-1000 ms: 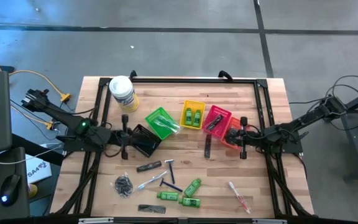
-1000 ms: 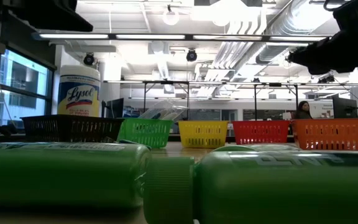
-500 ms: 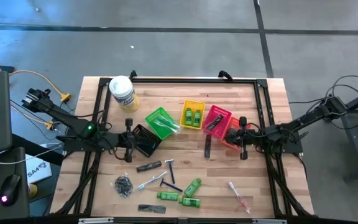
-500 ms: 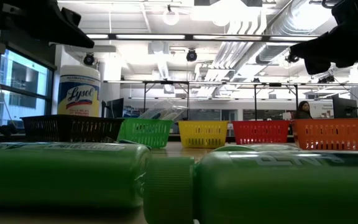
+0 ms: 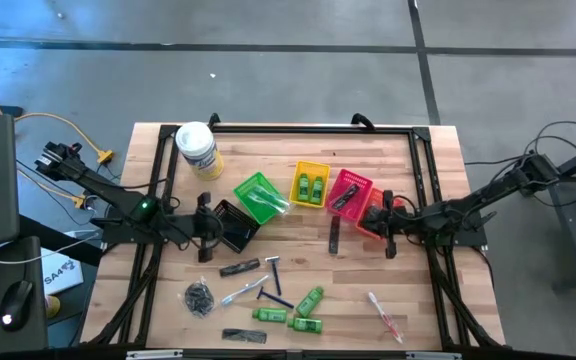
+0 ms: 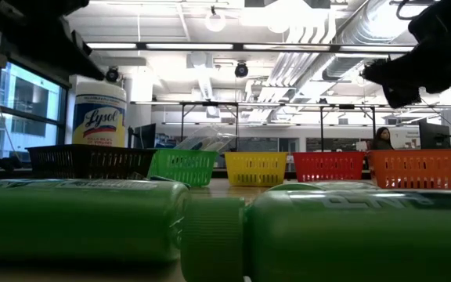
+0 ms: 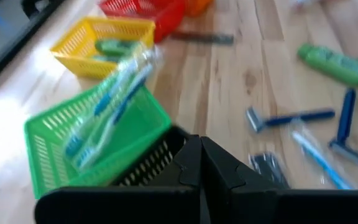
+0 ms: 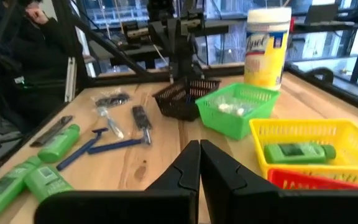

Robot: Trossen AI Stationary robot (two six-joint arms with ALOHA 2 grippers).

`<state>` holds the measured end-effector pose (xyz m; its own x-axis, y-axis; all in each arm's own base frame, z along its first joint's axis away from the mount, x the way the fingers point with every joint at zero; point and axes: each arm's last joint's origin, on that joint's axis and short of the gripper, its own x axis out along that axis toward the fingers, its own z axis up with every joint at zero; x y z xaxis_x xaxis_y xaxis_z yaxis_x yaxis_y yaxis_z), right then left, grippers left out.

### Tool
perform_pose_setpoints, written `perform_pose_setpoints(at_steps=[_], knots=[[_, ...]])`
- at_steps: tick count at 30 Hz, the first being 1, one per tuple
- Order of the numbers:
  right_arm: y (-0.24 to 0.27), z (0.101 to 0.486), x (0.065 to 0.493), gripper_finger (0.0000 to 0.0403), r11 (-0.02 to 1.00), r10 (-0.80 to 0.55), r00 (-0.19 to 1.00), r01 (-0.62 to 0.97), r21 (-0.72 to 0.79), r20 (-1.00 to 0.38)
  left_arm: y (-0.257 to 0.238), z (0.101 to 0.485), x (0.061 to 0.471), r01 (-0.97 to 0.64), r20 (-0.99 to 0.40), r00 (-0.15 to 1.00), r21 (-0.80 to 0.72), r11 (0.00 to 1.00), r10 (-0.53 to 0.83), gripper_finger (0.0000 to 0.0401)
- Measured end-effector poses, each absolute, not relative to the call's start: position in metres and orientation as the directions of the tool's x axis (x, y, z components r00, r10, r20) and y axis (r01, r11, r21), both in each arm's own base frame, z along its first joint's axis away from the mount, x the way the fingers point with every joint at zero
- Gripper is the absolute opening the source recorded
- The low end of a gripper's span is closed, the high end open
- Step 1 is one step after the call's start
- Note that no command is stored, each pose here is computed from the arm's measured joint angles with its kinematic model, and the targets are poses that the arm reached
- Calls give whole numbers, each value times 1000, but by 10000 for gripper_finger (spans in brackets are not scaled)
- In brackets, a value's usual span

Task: Pick & Place Travel size toiletries
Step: Put the blue razor into the black bin

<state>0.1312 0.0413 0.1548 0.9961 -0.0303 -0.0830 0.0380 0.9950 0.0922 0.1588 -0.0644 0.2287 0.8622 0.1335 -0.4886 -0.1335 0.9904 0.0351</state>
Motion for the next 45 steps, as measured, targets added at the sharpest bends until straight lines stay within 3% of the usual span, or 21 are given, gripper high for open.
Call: perform_pose_setpoints(at_steps=[7,13,22,27,37,45], knots=[[39,149,133,3,989,-132,984,139,51,-123,-71,217,170,-106,-546,829,65,992,124,0],[39,149,134,3,986,-157,981,162,33,-115,-95,213,214,23,-649,756,145,989,78,11],[42,150,134,3,994,-66,991,75,79,-115,-121,214,307,407,-774,608,114,906,-176,105],[42,149,134,3,996,-48,991,57,72,-126,-134,201,338,564,-814,538,155,811,-219,142],[42,147,134,3,996,-48,989,57,62,-137,-147,172,366,696,-869,401,83,713,-290,148],[42,148,135,3,996,-48,990,58,67,-133,-141,147,376,686,-893,366,69,724,-262,148]])
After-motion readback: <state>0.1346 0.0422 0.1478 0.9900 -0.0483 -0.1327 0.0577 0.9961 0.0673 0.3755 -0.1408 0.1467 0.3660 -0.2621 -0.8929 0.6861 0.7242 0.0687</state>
